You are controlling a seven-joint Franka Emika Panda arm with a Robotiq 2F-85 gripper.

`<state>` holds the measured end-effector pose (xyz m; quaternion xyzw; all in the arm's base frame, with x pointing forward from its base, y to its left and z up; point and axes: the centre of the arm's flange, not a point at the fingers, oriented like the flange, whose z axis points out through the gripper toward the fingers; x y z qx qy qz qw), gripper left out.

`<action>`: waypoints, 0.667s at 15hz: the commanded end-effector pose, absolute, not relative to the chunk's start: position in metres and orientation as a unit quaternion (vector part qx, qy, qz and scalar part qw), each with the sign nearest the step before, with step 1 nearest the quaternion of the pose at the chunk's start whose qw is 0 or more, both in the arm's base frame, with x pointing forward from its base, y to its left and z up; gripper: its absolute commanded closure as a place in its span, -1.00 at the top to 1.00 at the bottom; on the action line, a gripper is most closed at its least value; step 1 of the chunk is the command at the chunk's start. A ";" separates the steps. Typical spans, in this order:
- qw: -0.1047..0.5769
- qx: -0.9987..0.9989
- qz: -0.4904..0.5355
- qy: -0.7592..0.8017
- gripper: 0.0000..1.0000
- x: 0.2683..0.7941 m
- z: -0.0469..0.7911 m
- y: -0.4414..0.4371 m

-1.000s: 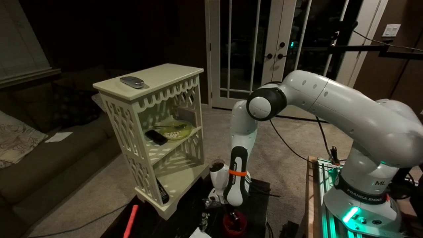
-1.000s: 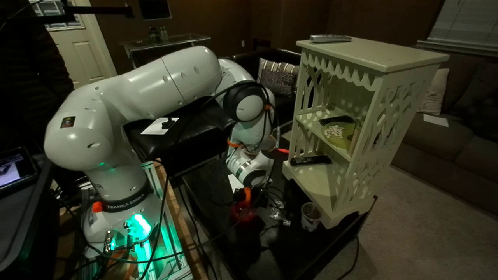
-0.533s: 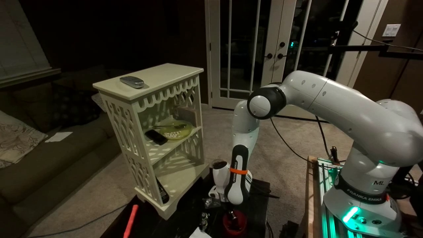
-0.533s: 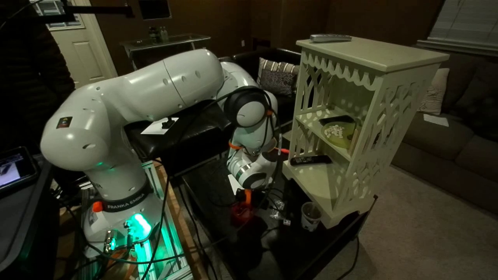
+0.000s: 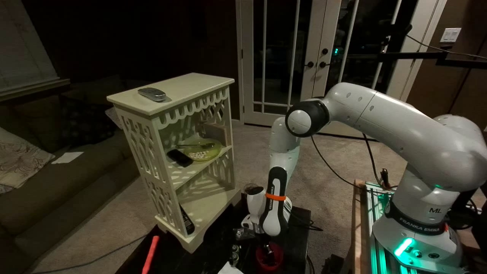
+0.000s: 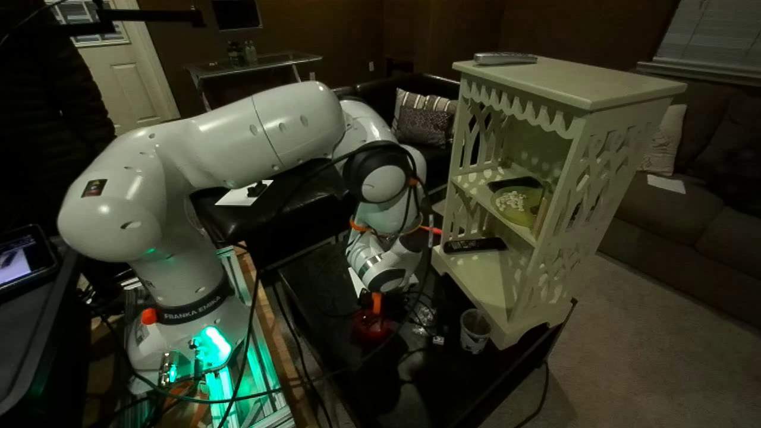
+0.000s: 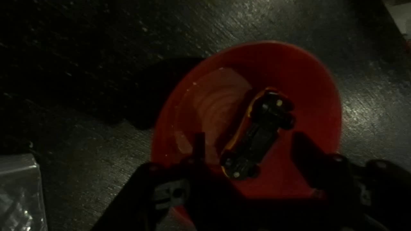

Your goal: Move the toy car from the red plate to the yellow plate

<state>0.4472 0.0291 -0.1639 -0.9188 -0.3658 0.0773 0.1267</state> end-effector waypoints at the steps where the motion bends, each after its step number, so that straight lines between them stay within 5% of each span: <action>1: 0.146 -0.918 0.069 -0.362 0.13 0.443 -0.173 0.035; 3: 0.148 -0.918 0.072 -0.361 -0.34 0.444 -0.175 0.036; 7: 0.148 -0.919 0.070 -0.359 -0.88 0.447 -0.178 0.034; 10: 0.146 -0.921 0.065 -0.356 -0.89 0.446 -0.172 0.032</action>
